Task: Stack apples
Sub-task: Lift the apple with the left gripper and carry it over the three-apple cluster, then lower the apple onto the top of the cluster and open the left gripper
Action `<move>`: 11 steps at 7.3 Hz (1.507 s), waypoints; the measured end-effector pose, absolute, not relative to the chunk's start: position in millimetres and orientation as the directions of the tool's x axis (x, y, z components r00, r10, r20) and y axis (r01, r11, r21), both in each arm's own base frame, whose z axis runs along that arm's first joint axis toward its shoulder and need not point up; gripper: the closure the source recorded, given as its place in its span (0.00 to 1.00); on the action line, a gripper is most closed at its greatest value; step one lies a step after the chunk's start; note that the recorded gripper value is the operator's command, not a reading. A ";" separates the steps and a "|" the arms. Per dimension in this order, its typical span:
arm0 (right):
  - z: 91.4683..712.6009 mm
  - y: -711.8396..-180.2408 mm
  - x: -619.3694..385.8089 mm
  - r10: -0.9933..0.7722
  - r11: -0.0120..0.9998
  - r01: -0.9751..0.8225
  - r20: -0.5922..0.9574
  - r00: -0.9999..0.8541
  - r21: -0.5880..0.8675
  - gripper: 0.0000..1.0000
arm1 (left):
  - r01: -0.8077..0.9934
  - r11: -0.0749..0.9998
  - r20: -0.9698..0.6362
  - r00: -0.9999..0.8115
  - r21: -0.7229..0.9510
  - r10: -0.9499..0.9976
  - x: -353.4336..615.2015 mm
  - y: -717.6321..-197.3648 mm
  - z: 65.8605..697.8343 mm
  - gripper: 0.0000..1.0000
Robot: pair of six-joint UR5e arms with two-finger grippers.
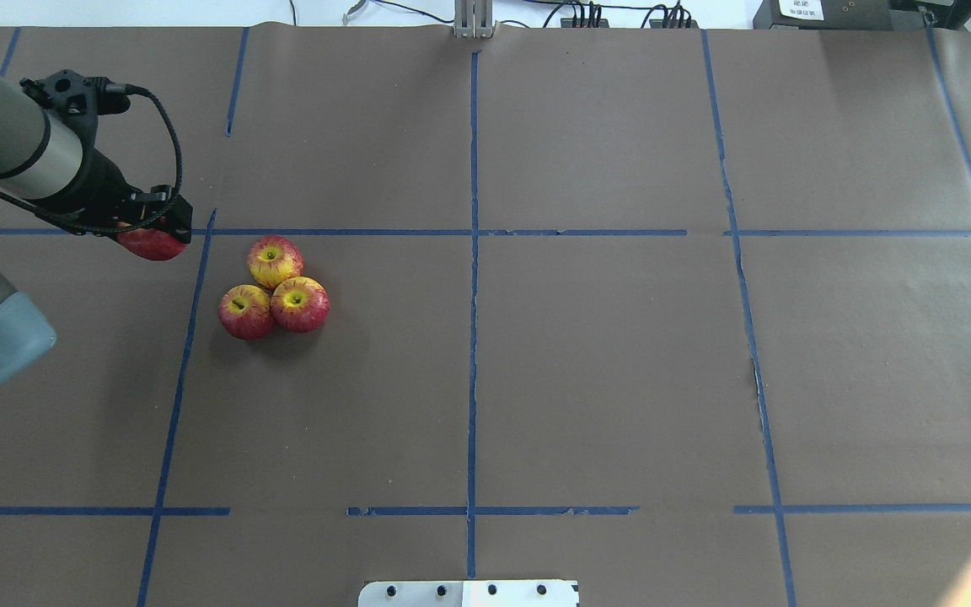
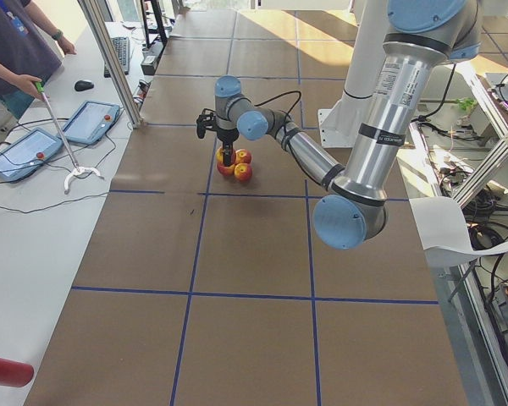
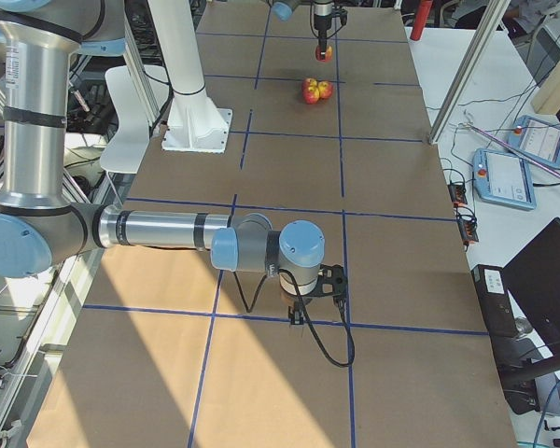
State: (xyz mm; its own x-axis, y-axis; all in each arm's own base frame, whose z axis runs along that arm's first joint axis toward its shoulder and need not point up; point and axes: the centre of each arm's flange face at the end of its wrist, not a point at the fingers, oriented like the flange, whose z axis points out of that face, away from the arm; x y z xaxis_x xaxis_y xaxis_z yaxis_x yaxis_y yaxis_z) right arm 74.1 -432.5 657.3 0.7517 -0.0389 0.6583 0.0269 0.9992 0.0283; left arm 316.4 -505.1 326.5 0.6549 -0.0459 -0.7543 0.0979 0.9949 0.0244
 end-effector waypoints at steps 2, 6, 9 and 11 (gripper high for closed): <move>657.3 -432.5 74.1 -0.039 0.999 0.027 0.658 0.752 0.029 0.00 | 0.105 0.994 -0.746 0.662 -0.005 -0.074 351.8 -497.9 320.6 0.89; 657.3 -432.5 74.1 -0.039 0.999 0.027 0.658 0.752 0.029 0.00 | 0.100 0.994 -0.735 0.671 -0.043 -0.099 395.1 -480.0 321.6 0.89; 657.4 -432.5 74.1 -0.039 0.999 0.027 0.658 0.752 0.029 0.00 | 0.097 0.994 -0.729 0.677 -0.047 -0.101 404.1 -479.7 326.6 0.86; 657.4 -432.5 74.1 -0.039 0.999 0.027 0.658 0.752 0.029 0.00 | 0.094 0.994 -0.727 0.679 -0.047 -0.099 407.3 -480.2 327.6 0.75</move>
State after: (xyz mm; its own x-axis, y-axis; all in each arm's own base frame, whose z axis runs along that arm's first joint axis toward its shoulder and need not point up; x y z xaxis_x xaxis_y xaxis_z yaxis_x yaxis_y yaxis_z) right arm 74.1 -432.5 657.4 0.7517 -0.0393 0.6583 0.0272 0.9992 0.0285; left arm 407.3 -480.2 327.6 0.6791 -0.0986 -0.7274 0.0937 0.9945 -0.0473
